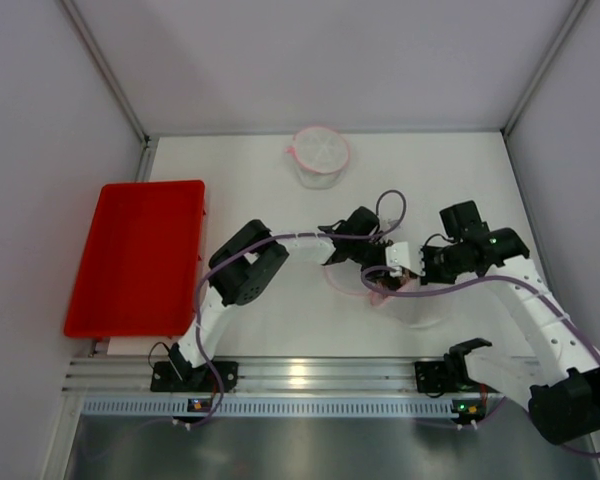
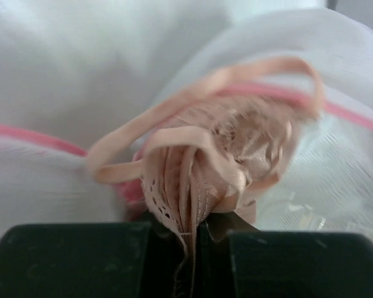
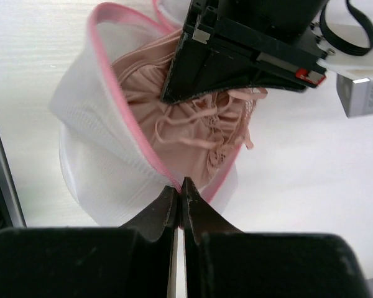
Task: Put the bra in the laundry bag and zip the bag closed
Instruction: Place the bra in the laundry bag.
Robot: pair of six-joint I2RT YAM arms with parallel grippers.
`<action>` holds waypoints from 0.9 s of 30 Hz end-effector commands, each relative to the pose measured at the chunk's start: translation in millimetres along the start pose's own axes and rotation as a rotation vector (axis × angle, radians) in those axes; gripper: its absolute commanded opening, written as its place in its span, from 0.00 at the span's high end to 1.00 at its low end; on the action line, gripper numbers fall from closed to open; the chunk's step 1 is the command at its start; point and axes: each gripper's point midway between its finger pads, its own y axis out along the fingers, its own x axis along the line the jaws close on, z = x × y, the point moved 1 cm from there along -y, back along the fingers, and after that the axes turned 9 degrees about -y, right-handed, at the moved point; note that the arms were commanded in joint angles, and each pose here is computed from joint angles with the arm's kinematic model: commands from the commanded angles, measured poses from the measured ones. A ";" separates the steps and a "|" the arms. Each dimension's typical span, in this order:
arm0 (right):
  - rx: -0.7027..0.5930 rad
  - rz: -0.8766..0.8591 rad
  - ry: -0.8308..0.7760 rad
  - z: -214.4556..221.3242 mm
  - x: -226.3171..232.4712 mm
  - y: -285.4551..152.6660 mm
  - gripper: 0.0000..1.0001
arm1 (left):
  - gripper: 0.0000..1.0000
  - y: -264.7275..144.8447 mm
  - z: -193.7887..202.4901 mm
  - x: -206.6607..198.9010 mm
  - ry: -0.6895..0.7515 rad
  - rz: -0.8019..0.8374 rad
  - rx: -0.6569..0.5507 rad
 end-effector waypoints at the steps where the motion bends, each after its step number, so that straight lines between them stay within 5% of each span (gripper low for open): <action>1: -0.049 0.075 -0.045 -13.7 -9.4 -18.2 1.00 | 1.00 -1.7 -12.0 26.1 -0.053 -0.132 -0.085; 4: -0.037 0.081 -0.050 -10.7 -4.4 -17.9 1.00 | 0.86 -19.7 -23.4 7.4 0.032 -0.111 -0.098; 6: -0.028 0.076 -0.051 -7.5 0.5 -14.7 1.00 | 0.66 -44.8 -35.1 -18.6 0.147 -0.096 -0.149; 11: -0.033 0.067 -0.043 -4.5 3.9 -5.9 1.00 | 0.43 -108.7 -42.0 -48.7 0.337 -0.178 -0.221; 15: -0.038 0.067 -0.037 -5.3 2.0 -4.0 1.00 | 0.36 -152.8 -35.4 -56.3 0.382 -0.225 -0.244; 21: -0.063 0.067 -0.030 -9.4 0.7 -2.6 1.00 | 0.37 -219.7 -58.7 26.8 0.216 -0.380 -0.353; 27: -0.076 0.051 -0.021 -10.9 2.8 -0.5 1.00 | 0.38 -225.0 -87.3 64.8 0.110 -0.376 -0.413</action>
